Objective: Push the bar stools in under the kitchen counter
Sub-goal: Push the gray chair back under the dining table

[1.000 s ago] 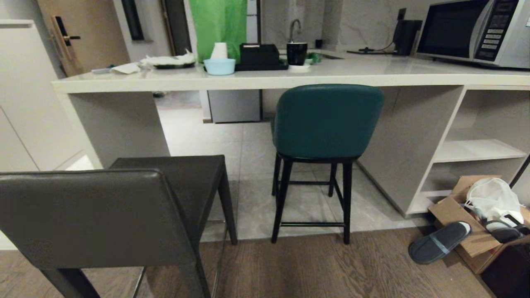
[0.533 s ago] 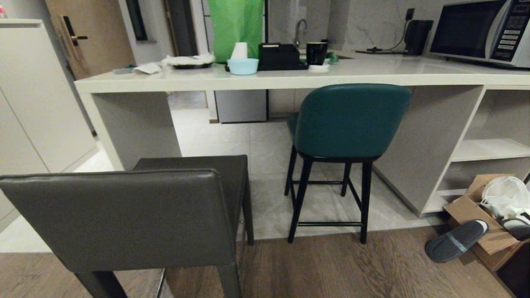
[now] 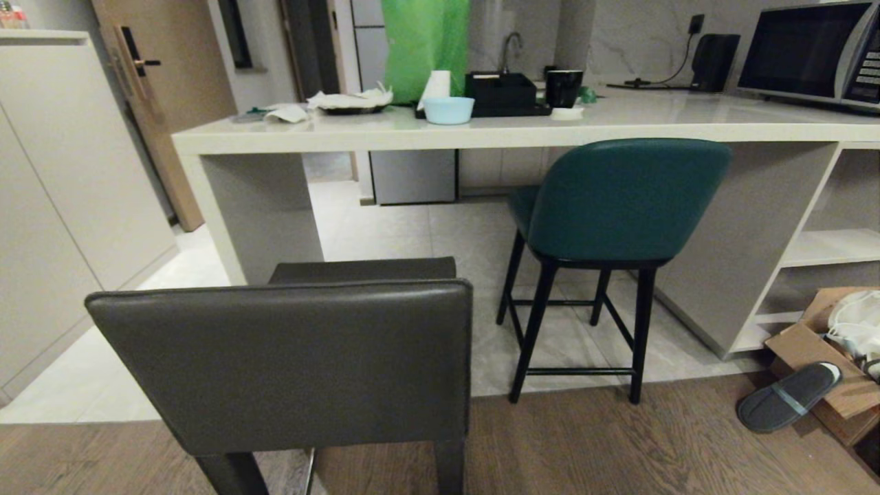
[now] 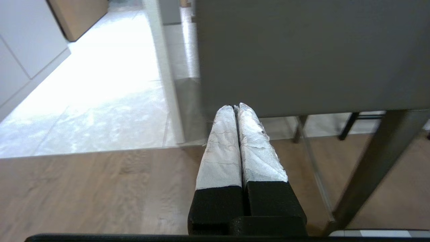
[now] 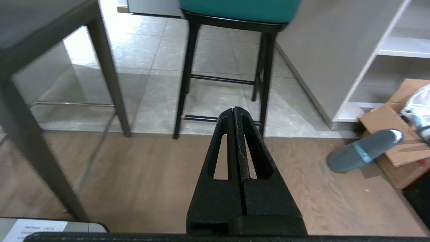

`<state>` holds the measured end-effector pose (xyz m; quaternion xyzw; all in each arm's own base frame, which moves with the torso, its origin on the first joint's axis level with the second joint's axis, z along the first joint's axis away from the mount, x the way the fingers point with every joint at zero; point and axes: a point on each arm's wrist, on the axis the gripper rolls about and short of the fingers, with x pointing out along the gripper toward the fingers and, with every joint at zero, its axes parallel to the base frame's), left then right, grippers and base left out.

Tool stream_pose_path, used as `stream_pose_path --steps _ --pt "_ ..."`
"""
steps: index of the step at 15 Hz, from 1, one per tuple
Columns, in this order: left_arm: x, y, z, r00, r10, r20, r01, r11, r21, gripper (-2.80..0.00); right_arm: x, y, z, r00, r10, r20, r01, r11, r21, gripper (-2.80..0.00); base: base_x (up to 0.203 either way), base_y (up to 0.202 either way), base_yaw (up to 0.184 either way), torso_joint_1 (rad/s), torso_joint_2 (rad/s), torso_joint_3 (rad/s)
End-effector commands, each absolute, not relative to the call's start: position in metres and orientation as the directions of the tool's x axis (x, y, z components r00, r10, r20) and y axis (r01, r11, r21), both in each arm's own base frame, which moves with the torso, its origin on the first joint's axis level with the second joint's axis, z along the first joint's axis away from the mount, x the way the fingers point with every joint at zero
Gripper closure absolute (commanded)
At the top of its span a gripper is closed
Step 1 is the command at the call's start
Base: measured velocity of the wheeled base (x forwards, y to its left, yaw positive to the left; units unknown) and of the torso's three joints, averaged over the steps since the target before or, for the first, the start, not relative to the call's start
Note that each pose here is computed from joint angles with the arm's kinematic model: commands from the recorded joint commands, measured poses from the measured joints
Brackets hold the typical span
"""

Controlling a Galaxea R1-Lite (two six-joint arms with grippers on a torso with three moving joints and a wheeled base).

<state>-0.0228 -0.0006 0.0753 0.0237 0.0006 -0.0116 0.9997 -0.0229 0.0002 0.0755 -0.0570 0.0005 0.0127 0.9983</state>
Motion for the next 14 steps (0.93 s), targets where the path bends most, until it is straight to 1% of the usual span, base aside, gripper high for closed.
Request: stream_pose_path --steps 1,7,9,14 --pt "-0.0226 -0.0006 0.0745 1.000 -0.022 -0.004 0.023 0.999 0.047 0.00 -0.0229 0.0002 0.0756 1.000 0.026 -0.002 -0.026 0.993 -0.116 0.00 0.000 0.198 -0.002 0.004 0.00 0.002" --pt "-0.0226 -0.0007 0.0745 1.000 -0.021 -0.005 0.022 0.999 0.047 0.00 -0.0228 0.0002 0.0755 1.000 0.026 -0.004 -0.026 0.993 -0.115 0.00 0.000 0.195 -0.003 0.003 0.00 0.002" --pt "-0.0226 -0.0007 0.0745 1.000 -0.023 -0.005 0.023 0.999 0.047 0.00 -0.0228 0.0002 0.0755 1.000 0.026 -0.005 -0.026 0.993 -0.115 0.00 0.000 0.146 0.000 0.000 0.00 0.001" --pt "-0.0228 -0.0006 0.0749 1.000 -0.023 -0.002 0.023 0.999 0.028 0.00 -0.0228 0.0002 0.0752 1.000 0.023 -0.003 -0.023 0.995 -0.095 0.00 0.000 0.000 0.000 0.000 0.00 0.000"
